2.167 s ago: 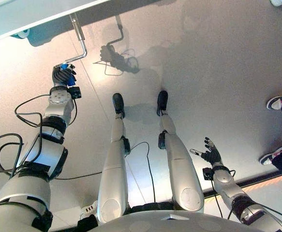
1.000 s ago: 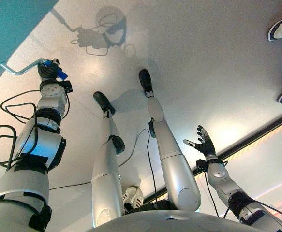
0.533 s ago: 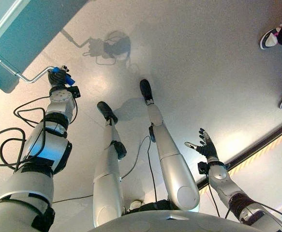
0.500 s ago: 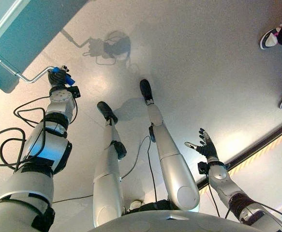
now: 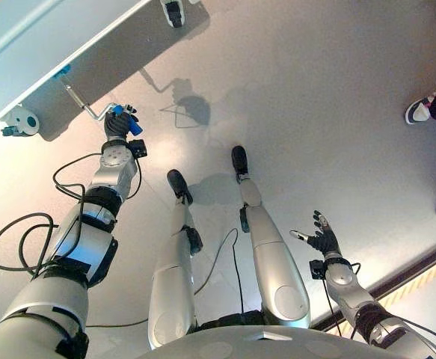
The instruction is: Raise the hospital bed
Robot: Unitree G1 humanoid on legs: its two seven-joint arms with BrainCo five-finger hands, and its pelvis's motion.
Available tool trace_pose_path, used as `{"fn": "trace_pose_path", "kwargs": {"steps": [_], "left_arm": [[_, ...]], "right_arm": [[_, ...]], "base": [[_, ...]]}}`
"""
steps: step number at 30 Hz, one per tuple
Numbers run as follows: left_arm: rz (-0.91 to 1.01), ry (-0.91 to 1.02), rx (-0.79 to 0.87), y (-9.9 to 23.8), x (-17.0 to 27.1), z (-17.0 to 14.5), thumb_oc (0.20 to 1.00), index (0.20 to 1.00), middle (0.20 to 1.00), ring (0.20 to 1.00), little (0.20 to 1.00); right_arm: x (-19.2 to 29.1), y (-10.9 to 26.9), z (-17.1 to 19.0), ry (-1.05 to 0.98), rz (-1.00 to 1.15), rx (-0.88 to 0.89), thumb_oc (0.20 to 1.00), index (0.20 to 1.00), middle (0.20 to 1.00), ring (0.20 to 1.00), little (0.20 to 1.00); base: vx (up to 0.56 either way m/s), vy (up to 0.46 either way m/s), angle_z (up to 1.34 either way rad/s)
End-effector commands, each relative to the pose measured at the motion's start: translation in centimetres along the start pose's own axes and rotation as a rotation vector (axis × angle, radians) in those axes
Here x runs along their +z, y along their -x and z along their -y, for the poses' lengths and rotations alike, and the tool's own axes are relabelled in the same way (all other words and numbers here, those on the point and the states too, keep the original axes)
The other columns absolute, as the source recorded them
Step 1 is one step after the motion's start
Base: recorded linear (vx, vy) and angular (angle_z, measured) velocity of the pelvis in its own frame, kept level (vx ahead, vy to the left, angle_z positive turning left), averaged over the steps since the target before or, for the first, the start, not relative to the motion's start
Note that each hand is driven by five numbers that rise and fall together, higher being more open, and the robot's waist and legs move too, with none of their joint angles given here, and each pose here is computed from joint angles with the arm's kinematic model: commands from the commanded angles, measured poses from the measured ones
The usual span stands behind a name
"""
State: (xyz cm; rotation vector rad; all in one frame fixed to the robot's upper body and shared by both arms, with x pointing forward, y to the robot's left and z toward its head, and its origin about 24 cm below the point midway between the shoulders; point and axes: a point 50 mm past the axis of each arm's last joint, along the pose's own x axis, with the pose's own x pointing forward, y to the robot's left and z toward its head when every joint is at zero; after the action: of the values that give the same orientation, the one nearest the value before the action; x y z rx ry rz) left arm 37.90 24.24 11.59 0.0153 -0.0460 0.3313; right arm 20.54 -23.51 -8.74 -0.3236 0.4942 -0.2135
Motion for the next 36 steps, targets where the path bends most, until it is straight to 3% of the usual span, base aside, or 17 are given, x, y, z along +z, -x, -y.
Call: {"fn": "trace_pose_path", "kwargs": {"steps": [1,21,36], "left_arm": [[0.338,0.102,-0.157,-0.3,7.9,3.7,0.200,0.200,0.200,0.200,0.200],[0.378,0.107,-0.068,0.5,7.5,-1.6,0.200,0.200,0.200,0.200,0.200],[0.269,0.015,0.097,-0.5,5.8,-6.3,0.200,0.200,0.200,0.200,0.200]], "right_arm": [[-1.3,0.6,2.1,0.034,-0.043,-0.042,1.000,1.000,1.000,1.000,1.000],[-2.4,0.9,2.4,0.022,-0.097,-0.076,1.000,1.000,1.000,1.000,1.000],[-2.0,0.7,2.0,0.004,-0.083,-0.070,1.000,1.000,1.000,1.000,1.000]], "base": [[0.00,0.050,0.22],[0.00,0.043,0.17],[0.01,0.034,0.11]]}}
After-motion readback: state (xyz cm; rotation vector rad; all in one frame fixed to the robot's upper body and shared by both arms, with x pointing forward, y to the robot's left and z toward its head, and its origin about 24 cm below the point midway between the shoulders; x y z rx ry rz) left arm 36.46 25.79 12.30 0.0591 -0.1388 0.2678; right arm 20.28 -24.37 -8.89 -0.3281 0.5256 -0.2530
